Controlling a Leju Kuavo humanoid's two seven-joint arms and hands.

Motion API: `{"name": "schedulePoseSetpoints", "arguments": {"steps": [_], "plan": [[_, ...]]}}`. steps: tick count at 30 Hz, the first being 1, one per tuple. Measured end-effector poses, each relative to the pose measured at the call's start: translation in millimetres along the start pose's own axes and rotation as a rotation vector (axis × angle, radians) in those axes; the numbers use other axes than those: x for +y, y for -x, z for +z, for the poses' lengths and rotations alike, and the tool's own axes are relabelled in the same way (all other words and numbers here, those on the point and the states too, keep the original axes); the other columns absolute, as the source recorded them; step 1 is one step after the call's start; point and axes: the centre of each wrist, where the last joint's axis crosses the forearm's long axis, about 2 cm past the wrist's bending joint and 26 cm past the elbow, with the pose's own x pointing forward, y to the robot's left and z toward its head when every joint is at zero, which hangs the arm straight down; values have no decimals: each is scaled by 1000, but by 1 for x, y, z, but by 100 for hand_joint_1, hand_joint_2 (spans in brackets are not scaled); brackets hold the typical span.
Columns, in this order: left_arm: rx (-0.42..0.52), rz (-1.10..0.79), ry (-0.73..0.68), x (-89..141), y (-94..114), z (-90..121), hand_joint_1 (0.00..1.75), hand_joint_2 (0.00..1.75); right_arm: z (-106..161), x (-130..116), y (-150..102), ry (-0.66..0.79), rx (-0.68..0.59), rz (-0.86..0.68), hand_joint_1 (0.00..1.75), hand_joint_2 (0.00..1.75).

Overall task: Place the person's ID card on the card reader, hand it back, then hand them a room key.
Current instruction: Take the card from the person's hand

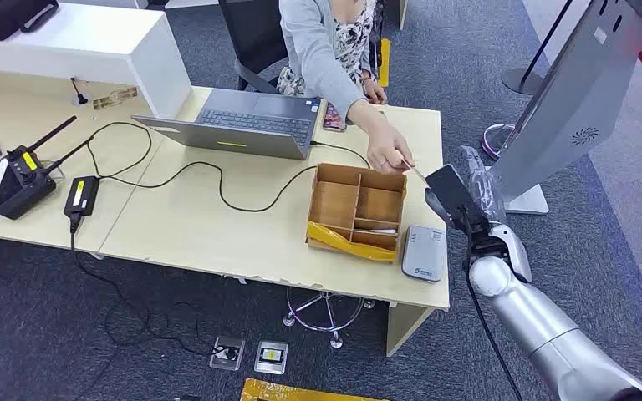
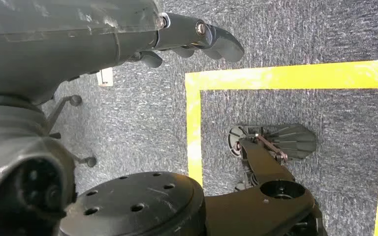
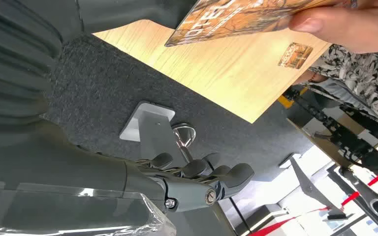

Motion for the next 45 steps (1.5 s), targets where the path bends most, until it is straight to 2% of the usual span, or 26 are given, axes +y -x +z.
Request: {"name": "schedulePoseSetpoints", "arguments": {"steps": [4,5,8,9,24,45], "plan": [[0,-6,1,1,0,0,0,0,1,2,0,5,9,10,0,175],[0,-7,1,2,1,0,0,0,1,2,0,5,12,13,38,175],[0,-10,0,3,1,0,0,0,1,3,0,3,16,17,169,175],[0,-12,-1,3,1,0,0,0,2,4,0,2,18,16,175,175],[1,-30,-5,9,3,-1,0,0,2,5,-1,-5,55,4,175,175],[15,-29,-16,12,3,-1,0,0,-1,7,-16,-16,13,-6,175,175]]}}
